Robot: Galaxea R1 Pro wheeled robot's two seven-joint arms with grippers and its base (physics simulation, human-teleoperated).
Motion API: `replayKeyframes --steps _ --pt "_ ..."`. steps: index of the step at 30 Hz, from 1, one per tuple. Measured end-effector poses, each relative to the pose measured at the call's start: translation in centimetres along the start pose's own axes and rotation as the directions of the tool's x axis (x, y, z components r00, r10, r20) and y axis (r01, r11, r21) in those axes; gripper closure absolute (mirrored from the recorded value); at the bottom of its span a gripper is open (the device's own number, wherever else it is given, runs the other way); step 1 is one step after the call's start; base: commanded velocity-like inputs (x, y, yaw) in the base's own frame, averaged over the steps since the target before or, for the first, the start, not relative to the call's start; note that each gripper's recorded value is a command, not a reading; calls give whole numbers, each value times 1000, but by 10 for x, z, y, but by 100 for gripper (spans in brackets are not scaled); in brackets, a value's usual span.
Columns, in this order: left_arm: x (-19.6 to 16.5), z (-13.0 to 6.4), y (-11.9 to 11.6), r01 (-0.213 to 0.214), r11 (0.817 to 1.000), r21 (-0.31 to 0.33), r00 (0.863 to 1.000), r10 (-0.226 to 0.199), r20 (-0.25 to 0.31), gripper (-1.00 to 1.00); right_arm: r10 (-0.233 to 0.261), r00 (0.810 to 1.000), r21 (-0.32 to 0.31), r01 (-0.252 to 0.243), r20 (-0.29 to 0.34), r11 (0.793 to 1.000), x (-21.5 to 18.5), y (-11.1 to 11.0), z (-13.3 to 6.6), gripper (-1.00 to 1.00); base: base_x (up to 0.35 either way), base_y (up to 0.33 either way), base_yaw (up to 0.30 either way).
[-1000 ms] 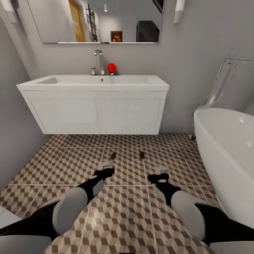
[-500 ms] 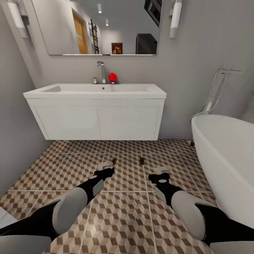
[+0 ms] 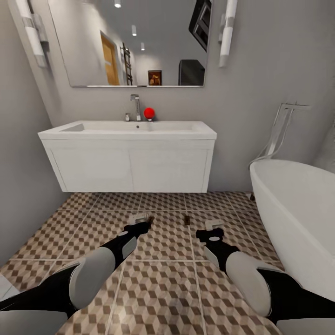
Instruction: Take the four mousetraps from the cabinet in the bathroom and place them on the bathroom floor. Make sure all four end up on the same floor surface, and ensure that at least two of them are either under or directly next to the same bathroom sink.
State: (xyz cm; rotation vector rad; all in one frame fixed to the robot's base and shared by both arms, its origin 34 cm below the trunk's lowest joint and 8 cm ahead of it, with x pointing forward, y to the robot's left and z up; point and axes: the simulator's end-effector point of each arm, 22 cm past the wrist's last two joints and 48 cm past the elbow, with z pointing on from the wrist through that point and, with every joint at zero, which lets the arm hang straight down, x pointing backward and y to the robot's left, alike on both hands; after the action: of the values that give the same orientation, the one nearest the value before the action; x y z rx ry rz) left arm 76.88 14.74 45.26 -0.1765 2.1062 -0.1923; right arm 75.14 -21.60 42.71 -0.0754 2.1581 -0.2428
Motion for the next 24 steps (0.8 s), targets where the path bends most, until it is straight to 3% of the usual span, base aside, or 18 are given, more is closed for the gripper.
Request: replayKeyframes --steps 24 --pt "-59 -34 -15 -8 1000 21 995 6 96 -100 12 996 9 -13 92 1000 -57 -13 -34 -100 0 0 0"
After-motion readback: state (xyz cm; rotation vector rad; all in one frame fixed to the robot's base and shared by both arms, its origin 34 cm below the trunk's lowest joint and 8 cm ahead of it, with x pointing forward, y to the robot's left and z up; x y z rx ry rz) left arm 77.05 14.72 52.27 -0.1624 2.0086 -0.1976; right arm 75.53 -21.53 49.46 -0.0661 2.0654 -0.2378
